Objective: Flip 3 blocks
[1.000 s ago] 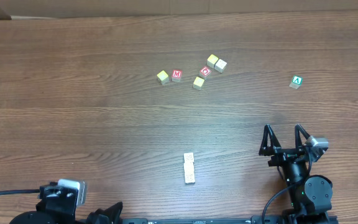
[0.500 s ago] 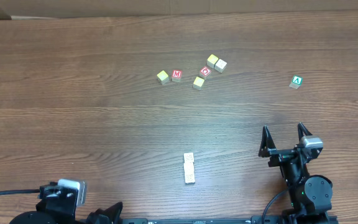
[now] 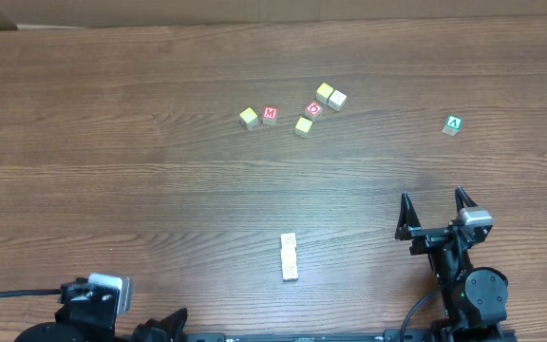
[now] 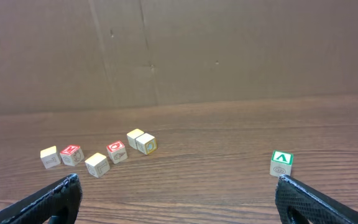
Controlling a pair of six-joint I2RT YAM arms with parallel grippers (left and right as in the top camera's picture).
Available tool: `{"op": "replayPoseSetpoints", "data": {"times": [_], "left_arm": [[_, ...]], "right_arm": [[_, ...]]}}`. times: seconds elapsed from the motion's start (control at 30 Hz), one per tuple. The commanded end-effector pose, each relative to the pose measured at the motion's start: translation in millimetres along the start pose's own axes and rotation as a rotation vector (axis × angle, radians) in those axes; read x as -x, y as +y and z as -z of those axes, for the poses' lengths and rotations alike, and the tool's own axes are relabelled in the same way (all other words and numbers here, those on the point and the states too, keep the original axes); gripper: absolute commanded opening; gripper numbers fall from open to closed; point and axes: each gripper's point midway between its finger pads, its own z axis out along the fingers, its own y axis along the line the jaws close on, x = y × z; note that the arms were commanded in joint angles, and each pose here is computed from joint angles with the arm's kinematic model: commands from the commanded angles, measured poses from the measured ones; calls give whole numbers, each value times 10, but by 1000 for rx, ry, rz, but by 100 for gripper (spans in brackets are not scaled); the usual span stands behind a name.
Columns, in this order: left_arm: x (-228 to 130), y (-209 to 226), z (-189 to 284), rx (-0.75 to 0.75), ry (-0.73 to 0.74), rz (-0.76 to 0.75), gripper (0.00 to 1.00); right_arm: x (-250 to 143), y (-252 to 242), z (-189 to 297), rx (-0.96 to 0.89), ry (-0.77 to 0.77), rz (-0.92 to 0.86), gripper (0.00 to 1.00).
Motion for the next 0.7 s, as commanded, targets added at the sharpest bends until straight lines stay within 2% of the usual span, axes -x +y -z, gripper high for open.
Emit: {"op": "replayPoseSetpoints", "data": {"times": [0.0, 0.37, 0.47, 0.57, 0.67], "left_arm": [[-5, 2, 25, -5, -15, 6, 100], [49, -28, 27, -20, -36, 7, 100], [376, -100, 59, -41, -172, 0, 100], [846, -79, 82, 7, -370, 48, 100], [1021, -57, -25, 23, -441, 57, 100]], "right_arm": [[-8, -10, 0, -1, -7, 5, 100], [-8, -10, 0, -1, -7, 5, 100], [-7, -10, 0, -1, -8, 5, 100], [-8, -9, 0, -1, -7, 5, 100], [-7, -10, 0, -1, -8, 5, 100]]}}
